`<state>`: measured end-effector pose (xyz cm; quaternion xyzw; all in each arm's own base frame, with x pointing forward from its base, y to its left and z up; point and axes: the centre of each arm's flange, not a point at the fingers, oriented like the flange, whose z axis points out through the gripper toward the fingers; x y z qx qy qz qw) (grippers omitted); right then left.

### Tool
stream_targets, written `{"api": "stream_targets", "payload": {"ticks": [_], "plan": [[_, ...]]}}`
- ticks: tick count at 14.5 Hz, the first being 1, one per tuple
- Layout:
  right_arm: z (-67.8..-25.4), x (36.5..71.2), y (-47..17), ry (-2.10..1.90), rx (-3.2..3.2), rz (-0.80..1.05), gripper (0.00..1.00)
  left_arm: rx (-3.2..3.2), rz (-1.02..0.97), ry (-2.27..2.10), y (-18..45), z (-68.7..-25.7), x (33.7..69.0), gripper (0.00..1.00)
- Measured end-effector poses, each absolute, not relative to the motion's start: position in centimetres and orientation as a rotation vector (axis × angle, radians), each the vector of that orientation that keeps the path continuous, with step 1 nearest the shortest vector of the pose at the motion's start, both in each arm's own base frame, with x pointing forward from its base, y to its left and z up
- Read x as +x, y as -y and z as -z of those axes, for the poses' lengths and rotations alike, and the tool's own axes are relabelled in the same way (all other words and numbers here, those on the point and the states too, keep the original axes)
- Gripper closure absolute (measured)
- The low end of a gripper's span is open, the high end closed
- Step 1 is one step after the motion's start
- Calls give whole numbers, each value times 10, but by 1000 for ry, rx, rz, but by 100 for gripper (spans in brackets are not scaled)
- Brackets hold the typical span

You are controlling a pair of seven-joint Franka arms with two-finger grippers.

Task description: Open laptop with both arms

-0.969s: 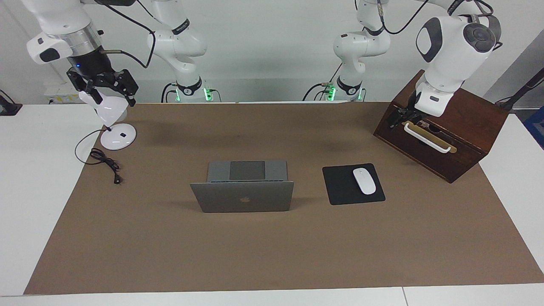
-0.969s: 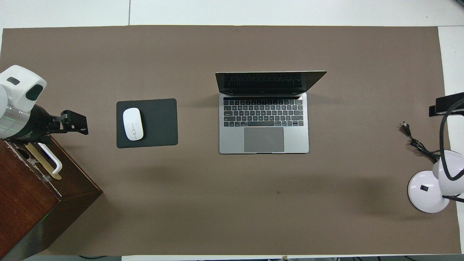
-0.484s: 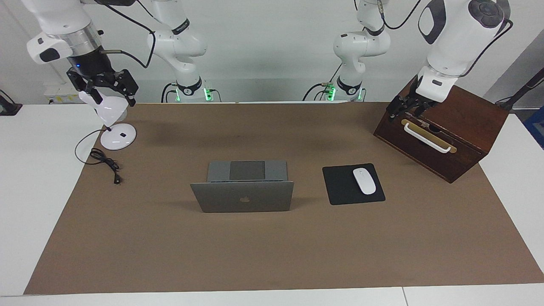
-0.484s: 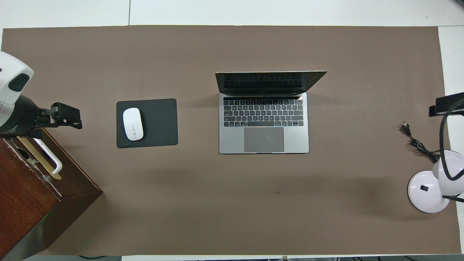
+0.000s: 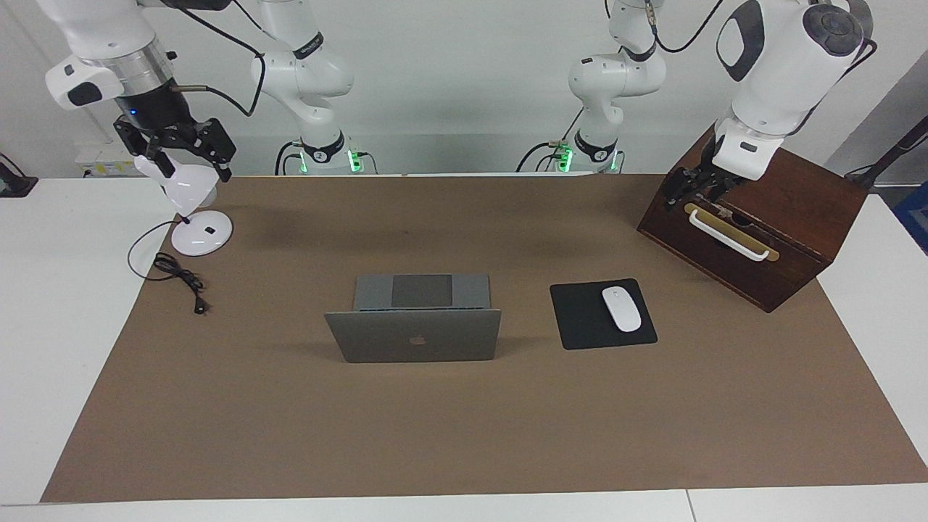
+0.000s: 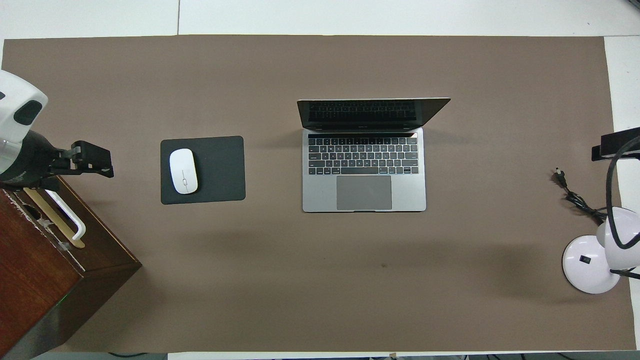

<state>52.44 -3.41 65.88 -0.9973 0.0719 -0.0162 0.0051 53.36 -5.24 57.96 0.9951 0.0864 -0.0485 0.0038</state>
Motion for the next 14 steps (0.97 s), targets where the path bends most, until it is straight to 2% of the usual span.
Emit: {"api": "stream_targets", "payload": {"ticks": [14], "plan": [[-659, 524, 34, -225, -3123, 51, 0, 3118, 79, -194, 41, -580, 542, 0]]}}
